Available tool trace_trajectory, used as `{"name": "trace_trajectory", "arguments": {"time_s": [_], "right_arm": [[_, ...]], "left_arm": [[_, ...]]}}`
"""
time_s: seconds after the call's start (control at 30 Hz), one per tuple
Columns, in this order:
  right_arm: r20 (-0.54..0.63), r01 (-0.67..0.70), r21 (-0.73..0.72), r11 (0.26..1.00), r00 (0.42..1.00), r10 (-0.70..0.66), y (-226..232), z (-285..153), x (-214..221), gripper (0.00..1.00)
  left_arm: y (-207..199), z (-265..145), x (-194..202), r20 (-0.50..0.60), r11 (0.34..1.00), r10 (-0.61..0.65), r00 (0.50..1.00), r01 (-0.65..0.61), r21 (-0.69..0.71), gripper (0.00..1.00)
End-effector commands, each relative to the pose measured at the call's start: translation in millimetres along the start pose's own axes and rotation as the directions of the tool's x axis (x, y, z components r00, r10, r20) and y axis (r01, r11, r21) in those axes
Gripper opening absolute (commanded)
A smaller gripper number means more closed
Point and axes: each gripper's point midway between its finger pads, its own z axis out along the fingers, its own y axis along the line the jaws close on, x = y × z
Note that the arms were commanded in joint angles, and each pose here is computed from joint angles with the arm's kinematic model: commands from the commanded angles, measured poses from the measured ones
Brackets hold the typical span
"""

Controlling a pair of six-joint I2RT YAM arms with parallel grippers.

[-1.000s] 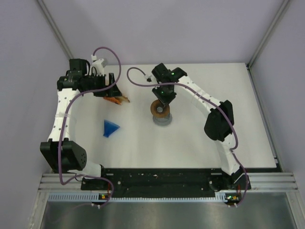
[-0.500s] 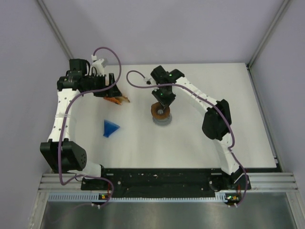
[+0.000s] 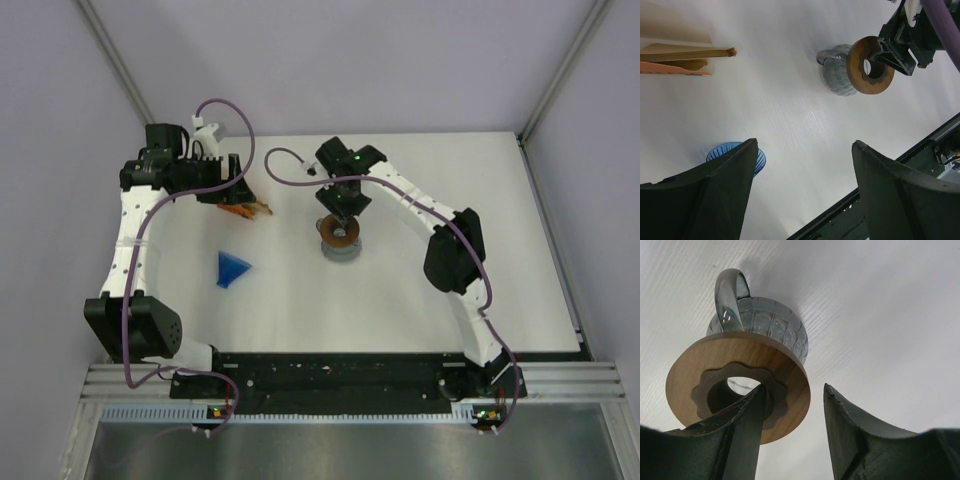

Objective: Place the coffee filter in the dripper

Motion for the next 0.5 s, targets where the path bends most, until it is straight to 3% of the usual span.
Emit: {"name": "trace_trajectory", "arguments": {"time_s": [0.0, 0.2, 0.47], "right_arm": [[0.028, 0.051, -0.020, 0.998, 0.998, -0.051, 0.1, 10.0, -8.8, 0.49], [0.080, 0.147, -0.184, 0.972, 0.988, -0.135, 31.4, 12.1, -14.7, 0.36], [0.145, 0.314, -0.283, 0.906, 0.948, -0.283, 76.9, 2.9, -15.1, 0.33]], "left_arm": [[-8.3, -11.1, -9.3, 0.056, 0.998, 0.058, 0.997, -0.058, 0.003, 0.81], [-7.6, -11.1, -7.4, 0.054, 0.998, 0.064, 0.997, -0.064, -0.001, 0.81], [-4.8, -6.1, -1.8, 0.037, 0.998, 0.060, 0.998, -0.060, 0.003, 0.81]]}}
